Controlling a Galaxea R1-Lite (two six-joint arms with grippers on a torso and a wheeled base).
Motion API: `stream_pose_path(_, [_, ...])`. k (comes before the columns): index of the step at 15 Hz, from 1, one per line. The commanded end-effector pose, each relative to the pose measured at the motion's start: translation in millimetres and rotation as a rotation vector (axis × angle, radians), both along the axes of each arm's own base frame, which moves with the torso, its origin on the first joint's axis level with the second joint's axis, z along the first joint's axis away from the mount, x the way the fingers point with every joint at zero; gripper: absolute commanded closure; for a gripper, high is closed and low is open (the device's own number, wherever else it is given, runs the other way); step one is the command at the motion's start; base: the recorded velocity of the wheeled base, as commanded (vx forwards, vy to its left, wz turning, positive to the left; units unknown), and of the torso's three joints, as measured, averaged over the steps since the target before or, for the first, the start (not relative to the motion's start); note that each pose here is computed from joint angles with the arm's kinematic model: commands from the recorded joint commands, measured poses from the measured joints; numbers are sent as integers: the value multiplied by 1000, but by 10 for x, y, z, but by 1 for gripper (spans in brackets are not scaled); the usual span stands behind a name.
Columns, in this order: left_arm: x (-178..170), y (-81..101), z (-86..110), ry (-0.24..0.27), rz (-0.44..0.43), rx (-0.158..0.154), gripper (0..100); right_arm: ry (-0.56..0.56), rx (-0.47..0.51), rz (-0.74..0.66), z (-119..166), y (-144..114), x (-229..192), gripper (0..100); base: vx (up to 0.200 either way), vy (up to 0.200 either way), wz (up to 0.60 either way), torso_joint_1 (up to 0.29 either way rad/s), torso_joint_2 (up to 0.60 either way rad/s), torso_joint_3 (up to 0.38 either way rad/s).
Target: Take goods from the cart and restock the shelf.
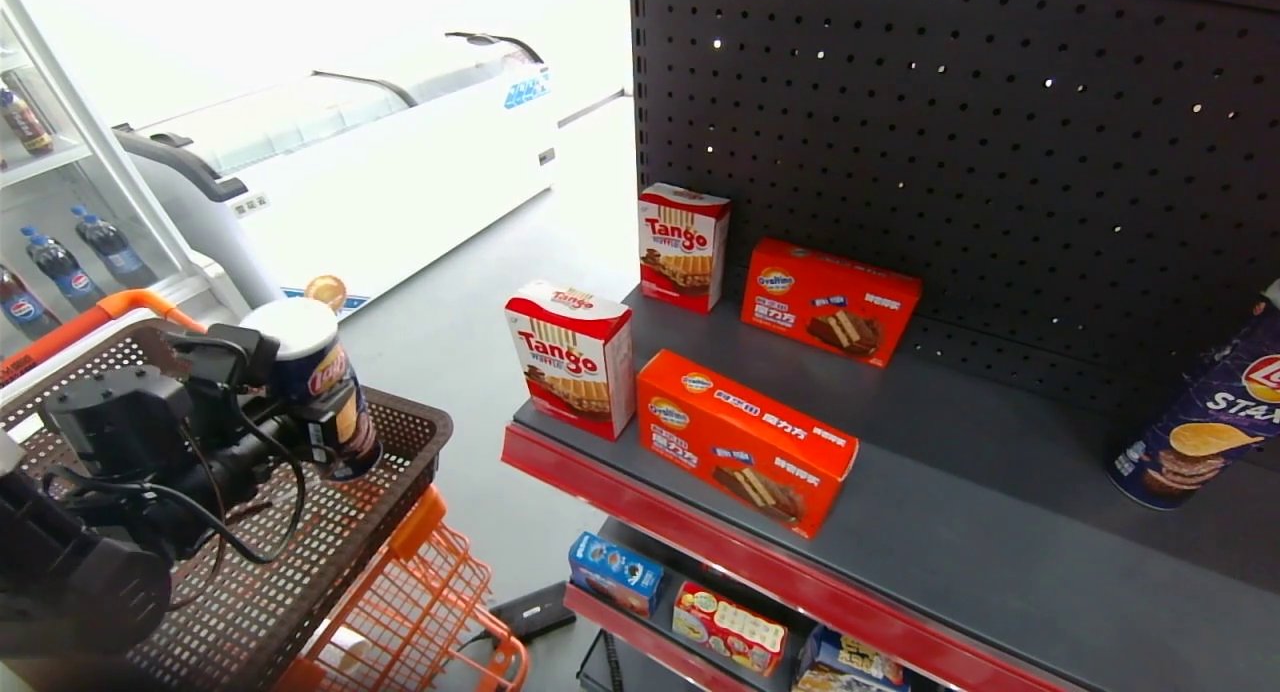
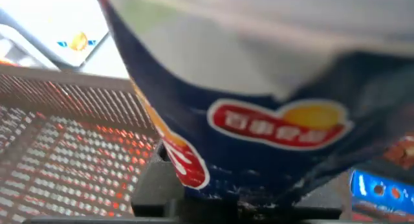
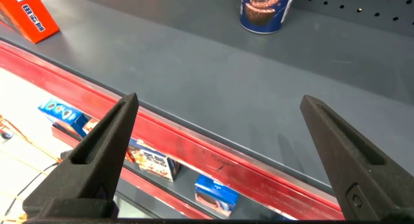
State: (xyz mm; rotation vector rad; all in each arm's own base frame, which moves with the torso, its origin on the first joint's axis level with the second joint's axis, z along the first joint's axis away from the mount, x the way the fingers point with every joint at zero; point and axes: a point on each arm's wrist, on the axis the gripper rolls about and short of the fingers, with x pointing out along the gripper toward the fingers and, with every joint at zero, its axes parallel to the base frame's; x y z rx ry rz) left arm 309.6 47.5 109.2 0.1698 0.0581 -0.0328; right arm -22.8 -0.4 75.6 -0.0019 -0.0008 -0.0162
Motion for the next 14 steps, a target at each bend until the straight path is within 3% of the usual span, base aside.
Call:
stream_pose_path(1, [-231, -54, 582, -126, -8, 19, 100, 1, -1, -1, 1, 0, 1, 0, 0, 0, 0, 0, 0, 0])
stream_pose_path(3, [-474, -200, 790, -122, -48, 1, 100, 1, 0, 1, 1, 0, 1, 0, 0, 0, 0, 0, 0, 0])
stream_pose_path(6, [-621, -298, 965, -184, -82, -5, 100, 1, -1, -1, 1, 0, 1, 0, 0, 0, 0, 0, 0, 0])
stream_pose_path(8, [-742, -519, 1160, -229, -158, -19, 100, 1, 0, -1, 1, 0, 1, 0, 0, 0, 0, 0, 0, 0])
stream_pose_path(10, [-881, -619, 1107, -209, -221, -34, 100, 1, 0, -1, 1, 0, 1, 0, 0, 0, 0, 0, 0, 0])
stream_pose_path(12, [-1172, -904, 1050, -178, -425, -76, 100, 1, 0, 1, 1, 0, 1, 0, 0, 0, 0, 0, 0, 0])
stream_pose_path(14, [-1271, -1054, 931, -130, -505, -84, 100, 1, 0, -1, 1, 0, 1, 0, 0, 0, 0, 0, 0, 0])
